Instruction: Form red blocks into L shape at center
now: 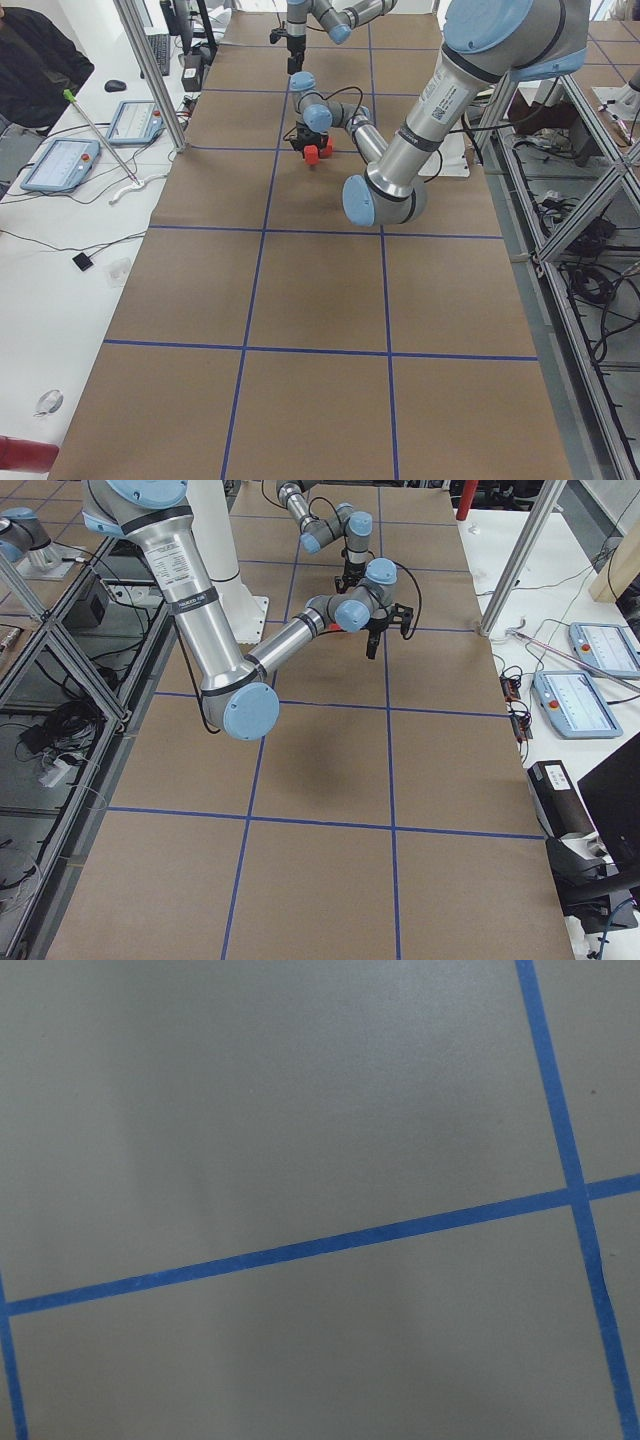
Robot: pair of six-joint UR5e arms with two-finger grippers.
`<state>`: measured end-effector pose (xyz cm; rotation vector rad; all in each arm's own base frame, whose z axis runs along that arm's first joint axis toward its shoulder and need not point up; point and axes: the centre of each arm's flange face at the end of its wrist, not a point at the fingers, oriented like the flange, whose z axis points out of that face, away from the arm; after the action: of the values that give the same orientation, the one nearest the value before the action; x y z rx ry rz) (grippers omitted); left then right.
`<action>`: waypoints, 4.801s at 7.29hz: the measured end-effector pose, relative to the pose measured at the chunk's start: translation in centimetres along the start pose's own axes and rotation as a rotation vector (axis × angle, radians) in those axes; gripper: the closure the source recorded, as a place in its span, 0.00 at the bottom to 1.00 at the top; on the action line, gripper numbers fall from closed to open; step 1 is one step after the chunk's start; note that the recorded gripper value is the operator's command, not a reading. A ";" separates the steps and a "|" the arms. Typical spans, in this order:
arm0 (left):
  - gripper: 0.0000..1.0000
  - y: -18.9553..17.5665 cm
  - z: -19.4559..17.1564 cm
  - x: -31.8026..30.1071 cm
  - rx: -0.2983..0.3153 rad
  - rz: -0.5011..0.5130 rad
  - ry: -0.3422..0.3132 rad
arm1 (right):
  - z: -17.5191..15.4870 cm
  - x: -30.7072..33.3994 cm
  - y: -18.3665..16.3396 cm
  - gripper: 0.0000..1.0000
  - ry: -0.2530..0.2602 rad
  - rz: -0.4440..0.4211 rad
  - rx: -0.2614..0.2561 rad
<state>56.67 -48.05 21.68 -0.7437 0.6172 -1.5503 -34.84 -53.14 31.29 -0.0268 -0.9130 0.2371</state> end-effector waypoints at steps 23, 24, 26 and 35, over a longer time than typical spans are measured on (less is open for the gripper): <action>0.00 1.8 -0.6 -1.0 -0.051 0.058 0.010 | 0.1 0.5 -0.1 0.00 0.006 0.004 0.003; 0.00 1.2 -2.4 -1.2 -0.072 0.121 0.023 | 0.0 0.7 -0.3 0.00 0.010 0.005 0.014; 0.00 -5.5 -5.2 -3.8 -0.092 0.347 0.046 | -0.2 2.5 -0.9 0.00 0.028 0.014 0.036; 0.00 -54.9 -17.3 4.7 0.058 1.416 0.088 | -10.9 33.3 -8.5 0.00 0.089 -0.135 0.058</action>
<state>7.71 -47.29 52.26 -0.0561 0.8680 -0.2748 -5.07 -53.40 51.67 0.0769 -0.8153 0.1359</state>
